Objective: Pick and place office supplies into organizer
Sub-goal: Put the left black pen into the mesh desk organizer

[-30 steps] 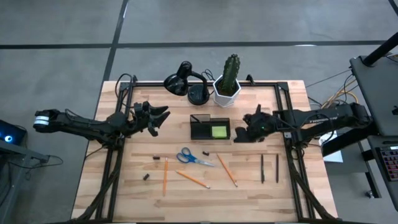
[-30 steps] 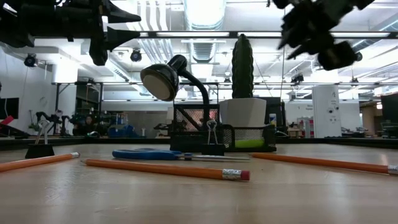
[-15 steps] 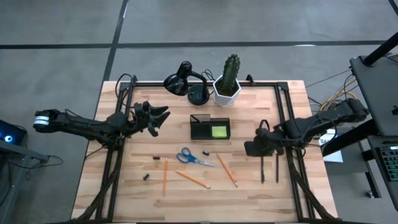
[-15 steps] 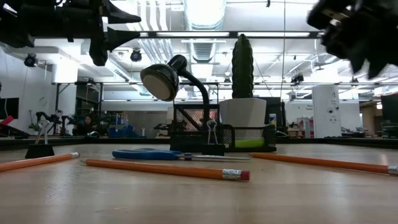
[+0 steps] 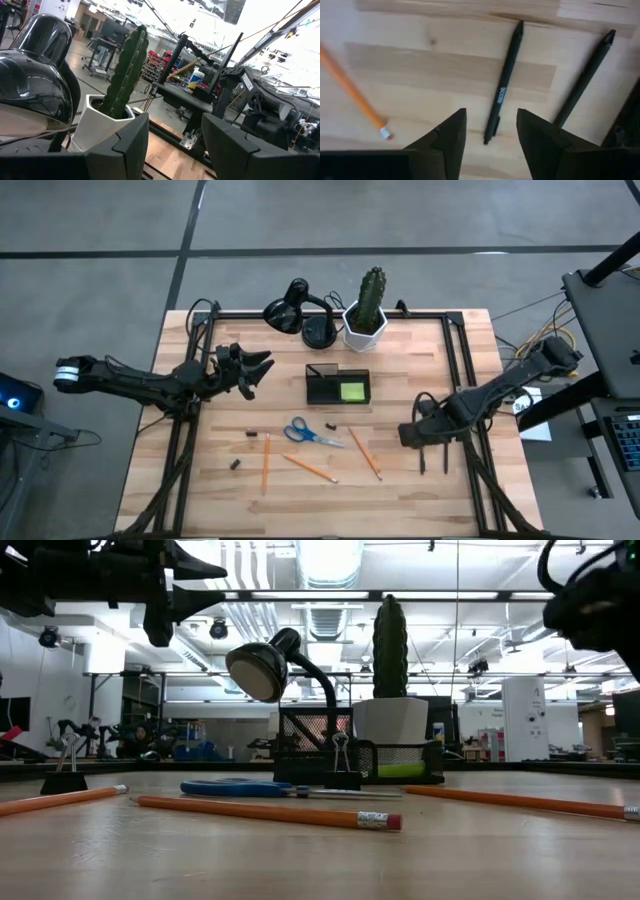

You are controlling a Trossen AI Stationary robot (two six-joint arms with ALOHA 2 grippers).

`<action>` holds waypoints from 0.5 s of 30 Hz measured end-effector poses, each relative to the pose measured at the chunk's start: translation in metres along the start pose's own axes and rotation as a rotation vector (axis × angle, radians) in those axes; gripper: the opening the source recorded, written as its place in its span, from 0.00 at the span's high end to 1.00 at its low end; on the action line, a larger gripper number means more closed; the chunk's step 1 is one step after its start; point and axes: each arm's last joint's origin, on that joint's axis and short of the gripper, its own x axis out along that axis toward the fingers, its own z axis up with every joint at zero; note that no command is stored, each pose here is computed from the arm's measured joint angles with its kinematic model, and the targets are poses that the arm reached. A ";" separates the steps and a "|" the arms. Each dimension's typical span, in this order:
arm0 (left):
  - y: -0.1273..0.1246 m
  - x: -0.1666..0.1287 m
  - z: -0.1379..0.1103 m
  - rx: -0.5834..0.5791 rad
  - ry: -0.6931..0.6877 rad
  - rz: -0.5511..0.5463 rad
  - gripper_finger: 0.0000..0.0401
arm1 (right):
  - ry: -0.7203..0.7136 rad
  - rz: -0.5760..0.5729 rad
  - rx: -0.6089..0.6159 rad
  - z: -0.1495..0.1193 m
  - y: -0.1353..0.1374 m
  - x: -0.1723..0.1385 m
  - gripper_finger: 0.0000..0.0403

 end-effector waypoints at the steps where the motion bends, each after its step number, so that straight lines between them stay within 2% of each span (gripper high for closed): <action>1: 0.000 0.000 0.000 0.000 0.000 0.000 0.58 | -0.007 -0.017 0.003 -0.001 0.001 0.003 0.59; 15: 0.000 0.000 0.000 -0.001 -0.001 0.000 0.58 | -0.103 -0.188 0.089 -0.001 0.009 0.041 0.62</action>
